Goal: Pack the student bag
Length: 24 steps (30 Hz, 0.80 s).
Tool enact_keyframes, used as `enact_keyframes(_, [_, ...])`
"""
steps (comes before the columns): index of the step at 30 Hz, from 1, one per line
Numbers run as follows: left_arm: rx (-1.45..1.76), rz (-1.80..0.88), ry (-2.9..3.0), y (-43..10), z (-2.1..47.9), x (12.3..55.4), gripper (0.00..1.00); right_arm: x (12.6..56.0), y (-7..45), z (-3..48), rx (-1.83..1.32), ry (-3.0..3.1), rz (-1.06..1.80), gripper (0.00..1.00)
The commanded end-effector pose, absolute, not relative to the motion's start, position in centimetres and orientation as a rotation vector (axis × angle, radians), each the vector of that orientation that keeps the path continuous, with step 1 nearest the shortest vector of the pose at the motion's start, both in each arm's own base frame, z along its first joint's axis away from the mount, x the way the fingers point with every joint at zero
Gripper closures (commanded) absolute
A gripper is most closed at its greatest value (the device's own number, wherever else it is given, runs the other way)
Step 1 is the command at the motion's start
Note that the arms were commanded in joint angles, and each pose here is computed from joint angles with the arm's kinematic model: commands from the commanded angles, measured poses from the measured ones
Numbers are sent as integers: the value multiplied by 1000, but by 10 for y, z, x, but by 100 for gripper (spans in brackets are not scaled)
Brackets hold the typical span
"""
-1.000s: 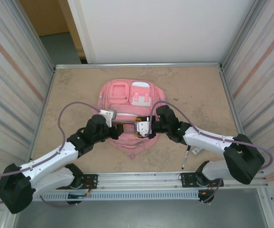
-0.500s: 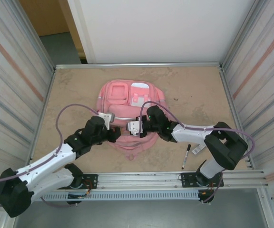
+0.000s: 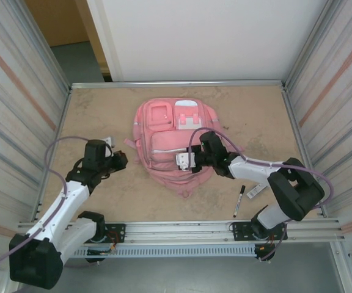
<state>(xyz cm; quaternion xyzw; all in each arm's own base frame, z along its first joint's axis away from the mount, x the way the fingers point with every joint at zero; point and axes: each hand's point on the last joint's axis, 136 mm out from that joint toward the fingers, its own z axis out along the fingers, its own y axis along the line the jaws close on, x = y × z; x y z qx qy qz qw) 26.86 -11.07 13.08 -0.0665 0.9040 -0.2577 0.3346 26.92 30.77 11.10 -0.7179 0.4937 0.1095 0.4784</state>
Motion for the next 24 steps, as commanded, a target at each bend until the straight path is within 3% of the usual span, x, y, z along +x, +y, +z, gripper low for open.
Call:
enact_keyframes(1, [163, -950, 2224, -168, 172, 268, 48, 268, 303, 136, -1741, 1170, 281, 100])
enact_keyframes(3, [311, -911, 2220, -185, 171, 264, 33, 264, 301, 142, -1754, 1159, 297, 100])
enact_keyframes(6, [513, -815, 2226, -205, 161, 257, 27, 255, 293, 148, -1760, 1155, 375, 100])
enact_keyframes(9, [613, -854, 2227, -225, 150, 249, 27, 247, 285, 152, -1764, 1158, 390, 100])
enact_keyframes(18, [695, -969, 2279, -246, 136, 238, 50, 227, 271, 168, -1775, 997, 436, 100])
enact_keyframes(24, [752, -994, 2263, -255, 146, 234, 91, 223, 269, 167, -1790, 994, 437, 100])
